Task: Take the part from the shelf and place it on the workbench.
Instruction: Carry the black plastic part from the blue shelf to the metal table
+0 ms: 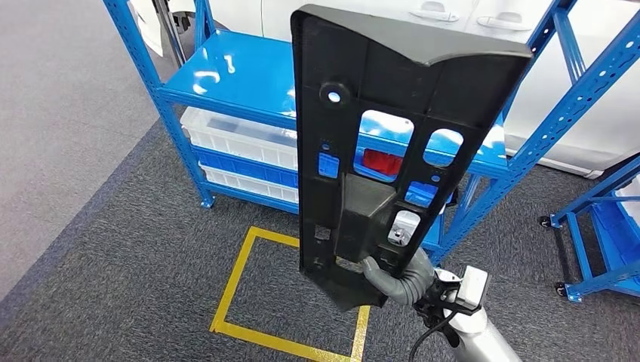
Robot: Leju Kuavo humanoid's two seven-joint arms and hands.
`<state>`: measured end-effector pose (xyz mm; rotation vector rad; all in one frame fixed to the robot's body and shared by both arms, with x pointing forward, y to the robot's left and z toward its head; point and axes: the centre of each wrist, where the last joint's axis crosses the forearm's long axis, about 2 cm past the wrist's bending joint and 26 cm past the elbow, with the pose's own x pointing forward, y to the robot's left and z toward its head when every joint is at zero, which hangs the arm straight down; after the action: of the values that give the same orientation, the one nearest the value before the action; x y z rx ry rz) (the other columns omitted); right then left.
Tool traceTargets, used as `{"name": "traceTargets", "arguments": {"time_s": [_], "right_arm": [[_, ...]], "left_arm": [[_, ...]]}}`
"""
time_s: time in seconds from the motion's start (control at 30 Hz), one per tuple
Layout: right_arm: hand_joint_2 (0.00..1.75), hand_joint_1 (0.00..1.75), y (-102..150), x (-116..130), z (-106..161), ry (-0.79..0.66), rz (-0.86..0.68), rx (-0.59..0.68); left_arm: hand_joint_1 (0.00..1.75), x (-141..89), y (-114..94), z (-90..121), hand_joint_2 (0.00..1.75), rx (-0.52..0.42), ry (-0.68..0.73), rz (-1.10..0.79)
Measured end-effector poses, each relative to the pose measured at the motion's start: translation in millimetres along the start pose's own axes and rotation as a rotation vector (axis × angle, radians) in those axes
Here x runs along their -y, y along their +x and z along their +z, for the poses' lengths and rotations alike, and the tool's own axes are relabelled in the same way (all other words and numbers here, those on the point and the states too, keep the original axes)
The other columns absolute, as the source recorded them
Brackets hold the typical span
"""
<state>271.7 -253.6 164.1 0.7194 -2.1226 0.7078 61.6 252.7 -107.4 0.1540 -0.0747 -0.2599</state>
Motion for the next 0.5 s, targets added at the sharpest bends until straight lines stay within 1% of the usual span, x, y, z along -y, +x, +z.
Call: {"name": "traceTargets", "arguments": {"time_s": [0.2,0.37,0.5], "right_arm": [[1.75,1.75,0,1,0,-0.006,0.017,-0.012],[1.75,1.75,1,1,-5,-0.012,0.024,-0.004],[1.75,1.75,1,0,-6,-0.012,0.022,-0.005]], "left_arm": [[0.00,6,6,2,1.75,0.017,-0.008,0.003],[0.00,2,7,1,1.75,0.023,0.002,0.005],[0.00,-3,12,1,1.75,0.035,0.012,0.012]]}}
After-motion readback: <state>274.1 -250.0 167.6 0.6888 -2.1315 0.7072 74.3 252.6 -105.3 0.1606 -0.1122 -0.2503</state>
